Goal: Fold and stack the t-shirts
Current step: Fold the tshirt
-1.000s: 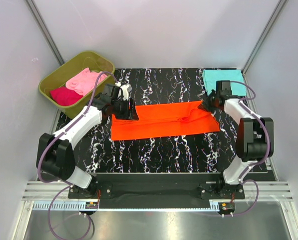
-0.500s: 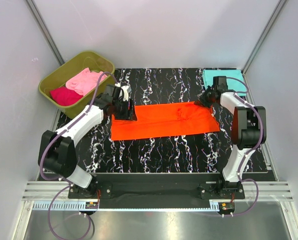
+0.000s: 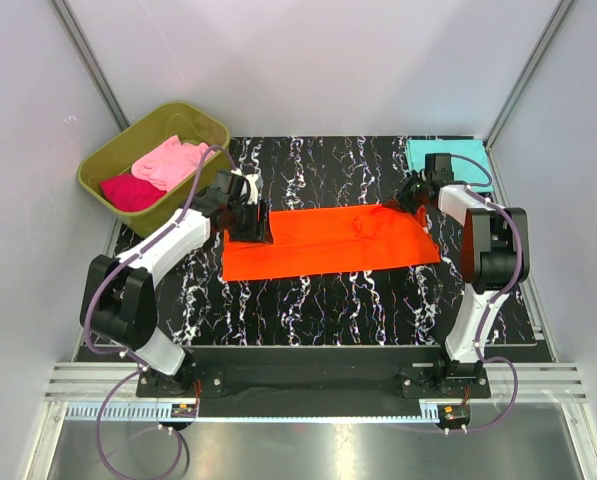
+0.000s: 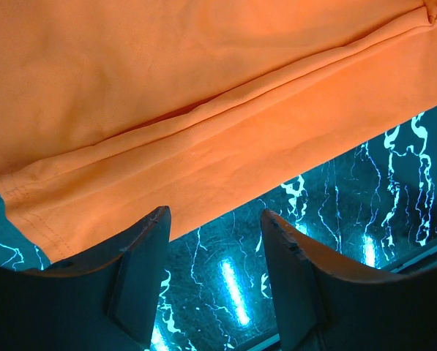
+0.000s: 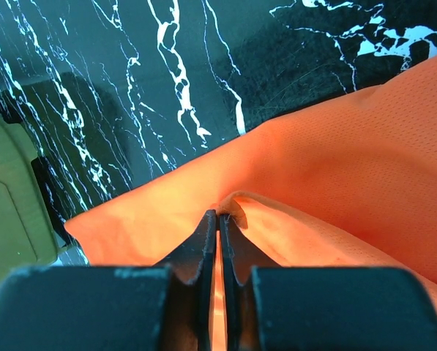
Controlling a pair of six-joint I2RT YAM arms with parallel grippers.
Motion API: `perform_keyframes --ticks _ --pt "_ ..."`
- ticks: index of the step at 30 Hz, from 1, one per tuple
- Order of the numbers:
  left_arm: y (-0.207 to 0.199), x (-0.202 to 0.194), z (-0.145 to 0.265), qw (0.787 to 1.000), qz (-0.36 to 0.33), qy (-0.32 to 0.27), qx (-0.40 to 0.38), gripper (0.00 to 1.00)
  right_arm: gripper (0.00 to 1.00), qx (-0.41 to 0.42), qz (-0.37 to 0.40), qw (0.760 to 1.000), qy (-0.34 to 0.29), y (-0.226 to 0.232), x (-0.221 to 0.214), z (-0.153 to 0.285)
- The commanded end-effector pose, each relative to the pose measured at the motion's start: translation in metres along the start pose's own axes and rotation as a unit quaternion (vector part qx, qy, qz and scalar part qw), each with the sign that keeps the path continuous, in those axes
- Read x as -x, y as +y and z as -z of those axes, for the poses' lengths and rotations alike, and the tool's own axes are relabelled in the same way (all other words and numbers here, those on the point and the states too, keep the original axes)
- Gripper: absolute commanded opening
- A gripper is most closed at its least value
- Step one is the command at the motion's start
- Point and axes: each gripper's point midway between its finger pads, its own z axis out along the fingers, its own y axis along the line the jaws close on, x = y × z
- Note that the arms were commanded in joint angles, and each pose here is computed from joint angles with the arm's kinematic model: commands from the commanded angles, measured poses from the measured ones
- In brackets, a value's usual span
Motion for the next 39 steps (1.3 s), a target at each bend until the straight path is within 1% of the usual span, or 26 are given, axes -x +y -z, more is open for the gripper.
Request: perform_keyframes --ticks 1,3,4,5,6,7,9,10,11,13,15,18,21,24,25,28,29,30,33,35,38,39 --pt "-0.002 0.007 0.001 1.000 0.003 -0.011 -0.002 0.57 0.09 0.017 0.009 1.000 -0.016 0.010 0.010 -0.001" --pt "-0.008 0.011 0.004 1.000 0.002 -0.016 -0.015 0.58 0.09 0.015 0.009 1.000 -0.013 0.007 0.009 -0.003" --pt "-0.013 0.013 0.007 0.999 0.005 -0.017 -0.028 0.58 0.11 0.014 0.009 1.000 -0.012 0.006 0.008 -0.004" --pt "-0.019 0.019 0.009 0.999 0.003 -0.024 -0.037 0.58 0.15 0.013 0.010 1.000 -0.012 0.006 0.009 -0.005" --pt "-0.023 0.022 0.012 0.999 0.005 -0.028 -0.043 0.58 0.22 0.016 0.011 1.000 -0.010 0.008 0.009 -0.006" --pt "-0.026 0.024 0.014 0.998 0.010 -0.030 -0.050 0.58 0.35 0.016 0.011 1.000 -0.007 0.006 0.009 -0.009" --pt "-0.032 0.031 0.017 0.997 0.015 -0.037 -0.059 0.59 0.41 0.016 0.016 1.000 -0.009 0.010 0.012 -0.005" --pt "-0.035 0.033 0.016 0.997 0.022 -0.038 -0.065 0.59 0.46 0.013 0.021 1.000 -0.012 0.011 0.014 -0.002" --pt "-0.036 0.035 0.014 0.997 0.028 -0.038 -0.066 0.59 0.48 0.014 0.023 0.999 -0.017 0.013 0.016 0.000" --pt "-0.040 0.037 0.010 0.996 0.038 -0.036 -0.078 0.59 0.48 0.005 0.026 0.999 -0.030 0.017 0.021 0.012" --pt "-0.041 0.032 -0.002 0.995 0.044 -0.020 -0.088 0.59 0.47 0.000 0.020 0.999 -0.037 0.017 0.021 0.020" --pt "-0.031 0.022 -0.020 0.996 0.059 0.005 -0.074 0.59 0.40 -0.010 -0.001 1.000 -0.023 0.008 0.005 0.026" --pt "-0.015 0.010 -0.033 0.996 0.075 0.018 -0.041 0.59 0.35 -0.032 -0.016 0.999 -0.021 -0.010 -0.012 0.035" --pt "0.008 -0.003 -0.041 0.995 0.093 0.022 0.015 0.59 0.33 -0.062 -0.017 0.997 -0.031 -0.029 -0.022 0.044" --pt "0.019 -0.005 -0.043 0.994 0.101 0.018 0.043 0.59 0.32 -0.072 -0.019 0.997 -0.035 -0.035 -0.024 0.046" --pt "0.041 -0.023 -0.049 0.989 0.114 0.029 0.092 0.59 0.32 -0.116 -0.023 0.992 -0.037 -0.061 -0.031 0.048" --pt "0.048 -0.035 -0.051 0.987 0.117 0.039 0.105 0.59 0.32 -0.131 -0.035 0.990 -0.043 -0.074 -0.027 0.051" --pt "0.054 -0.038 -0.051 0.985 0.118 0.038 0.121 0.59 0.32 -0.154 -0.044 0.986 -0.048 -0.089 -0.027 0.056" --pt "0.068 -0.060 -0.050 0.977 0.139 0.049 0.152 0.59 0.31 -0.188 -0.057 0.979 -0.059 -0.113 -0.033 0.066" --pt "0.071 -0.071 -0.046 0.973 0.158 0.049 0.163 0.58 0.26 -0.201 -0.056 0.976 -0.067 -0.121 -0.037 0.072" --pt "0.078 -0.075 -0.039 0.967 0.175 0.036 0.183 0.57 0.27 -0.208 -0.057 0.974 -0.071 -0.125 -0.041 0.077" --pt "0.081 -0.074 -0.037 0.965 0.176 0.030 0.193 0.57 0.28 -0.218 -0.056 0.971 -0.084 -0.129 -0.037 0.080"
